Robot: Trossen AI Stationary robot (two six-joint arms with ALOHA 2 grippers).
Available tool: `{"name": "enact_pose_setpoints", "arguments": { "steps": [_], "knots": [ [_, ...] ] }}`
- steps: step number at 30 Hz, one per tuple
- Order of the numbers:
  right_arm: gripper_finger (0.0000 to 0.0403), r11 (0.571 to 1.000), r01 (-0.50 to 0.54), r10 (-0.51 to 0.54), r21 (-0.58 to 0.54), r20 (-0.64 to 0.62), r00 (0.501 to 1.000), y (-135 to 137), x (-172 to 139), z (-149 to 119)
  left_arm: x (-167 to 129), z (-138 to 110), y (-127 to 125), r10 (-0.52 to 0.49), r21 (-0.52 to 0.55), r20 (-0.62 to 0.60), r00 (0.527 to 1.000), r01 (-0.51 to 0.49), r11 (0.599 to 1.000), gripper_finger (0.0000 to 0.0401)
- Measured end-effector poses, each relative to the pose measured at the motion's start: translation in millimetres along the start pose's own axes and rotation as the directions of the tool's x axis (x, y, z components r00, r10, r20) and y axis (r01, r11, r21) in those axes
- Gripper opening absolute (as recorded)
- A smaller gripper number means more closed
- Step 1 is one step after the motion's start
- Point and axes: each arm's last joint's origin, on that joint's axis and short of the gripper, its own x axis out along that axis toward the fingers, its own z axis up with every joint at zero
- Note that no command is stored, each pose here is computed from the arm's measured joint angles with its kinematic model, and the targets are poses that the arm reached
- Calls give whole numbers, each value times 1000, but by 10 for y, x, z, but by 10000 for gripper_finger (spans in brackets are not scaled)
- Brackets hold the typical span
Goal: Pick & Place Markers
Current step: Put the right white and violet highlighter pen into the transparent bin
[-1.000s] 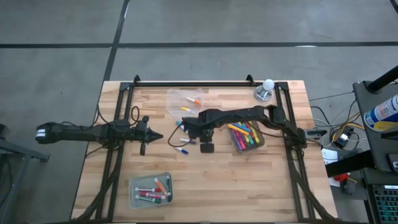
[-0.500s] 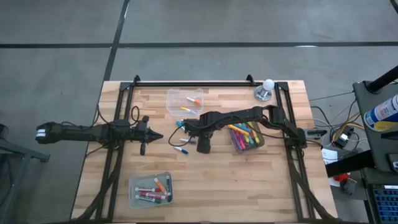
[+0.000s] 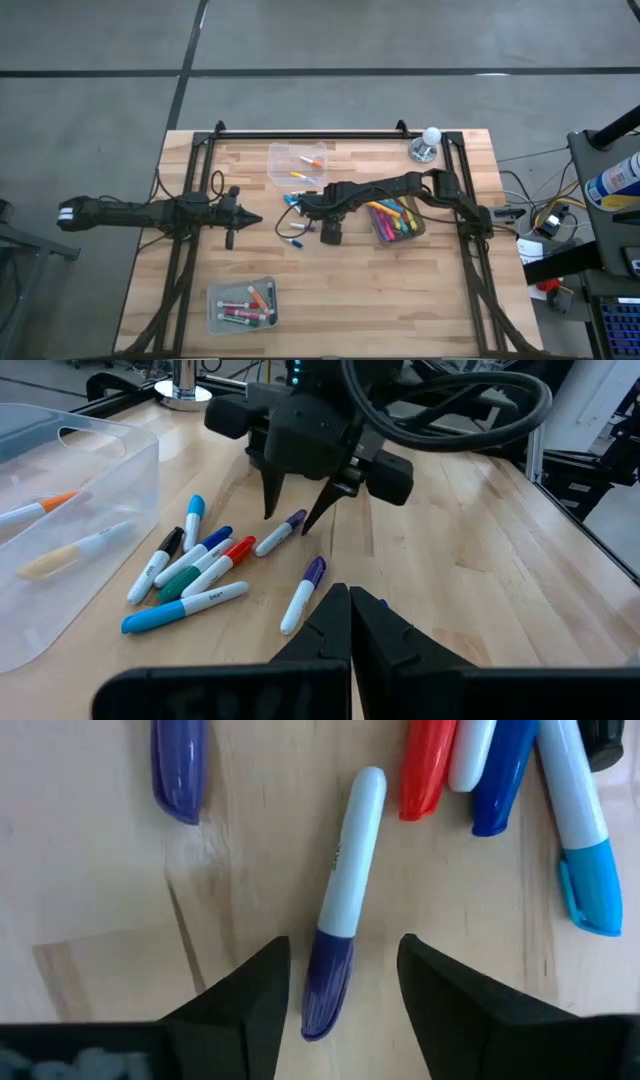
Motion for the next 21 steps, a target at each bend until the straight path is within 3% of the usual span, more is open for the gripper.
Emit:
{"name": "enact_pose_setpoints", "arguments": {
  "steps": [21],
  "knots": [
    [40, 999, -4, 5, -43, 42, 999, 28, 30, 12, 0, 1, 0, 0, 0, 0, 1000, 0, 1000, 0]
  ]
}}
